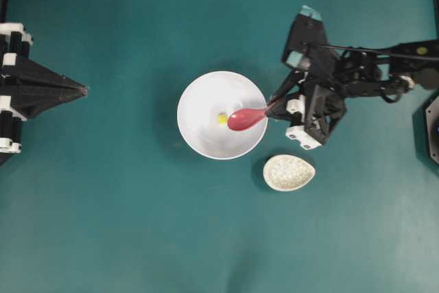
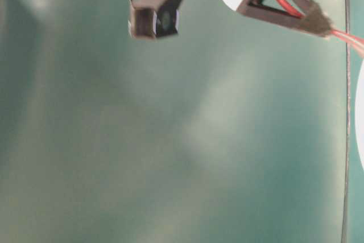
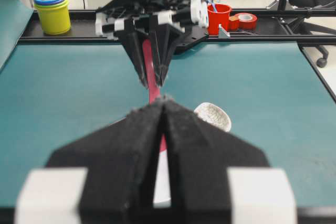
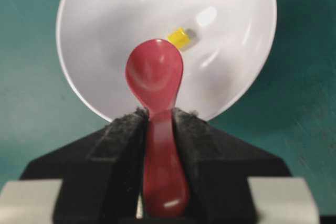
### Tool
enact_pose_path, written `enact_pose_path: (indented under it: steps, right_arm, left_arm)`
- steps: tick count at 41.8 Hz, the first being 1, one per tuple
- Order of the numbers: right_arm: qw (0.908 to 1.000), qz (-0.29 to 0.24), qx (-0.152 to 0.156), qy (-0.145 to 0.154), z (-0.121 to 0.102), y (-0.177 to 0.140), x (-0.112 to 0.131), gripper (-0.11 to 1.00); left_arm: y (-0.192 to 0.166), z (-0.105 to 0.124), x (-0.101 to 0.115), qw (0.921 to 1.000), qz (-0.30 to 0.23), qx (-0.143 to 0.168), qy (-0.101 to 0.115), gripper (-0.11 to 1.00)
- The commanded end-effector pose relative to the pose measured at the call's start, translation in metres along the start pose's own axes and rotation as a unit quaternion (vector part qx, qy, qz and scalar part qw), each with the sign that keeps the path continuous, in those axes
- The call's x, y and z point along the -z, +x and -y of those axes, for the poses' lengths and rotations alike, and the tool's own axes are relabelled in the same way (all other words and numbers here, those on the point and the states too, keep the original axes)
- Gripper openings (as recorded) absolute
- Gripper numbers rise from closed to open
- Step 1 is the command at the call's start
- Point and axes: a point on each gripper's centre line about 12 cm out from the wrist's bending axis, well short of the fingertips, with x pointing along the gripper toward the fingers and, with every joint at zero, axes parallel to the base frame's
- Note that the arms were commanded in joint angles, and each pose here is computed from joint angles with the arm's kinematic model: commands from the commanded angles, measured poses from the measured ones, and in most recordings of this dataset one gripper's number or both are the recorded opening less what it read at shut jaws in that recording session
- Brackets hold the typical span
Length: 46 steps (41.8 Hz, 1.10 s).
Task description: Scoop the yellow hexagonal prism block from the bowl with a spoon using the right arm.
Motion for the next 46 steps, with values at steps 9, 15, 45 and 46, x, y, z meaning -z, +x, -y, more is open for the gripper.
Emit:
enact_pose_path:
  steps: [9, 15, 45, 46]
  right_arm:
    - [0.9994, -0.025, 0.005, -0.023, -0.005, 0.007, -0.017, 0.24]
    - [0.9991, -0.030, 0.009, -0.027, -0.003, 0.011, -0.017, 0.24]
    - [0.9990, -0.030, 0.017, -0.027, 0.001, 0.034, -0.017, 0.24]
    - [0.9991, -0.028, 0.017, -0.027, 0.002, 0.035, -0.017, 0.24]
  left_arm:
    - [0.002, 0.000, -0.005, 1.0000, 0.004, -0.001, 0.001, 0.01]
    - [0.002, 0.000, -0.005, 1.0000, 0.002, 0.000, 0.001, 0.01]
    - [0.002, 0.000, -0.004, 1.0000, 0.000, 0.000, 0.002, 0.01]
    - [0.003, 0.000, -0.005, 1.0000, 0.001, -0.001, 0.002, 0.01]
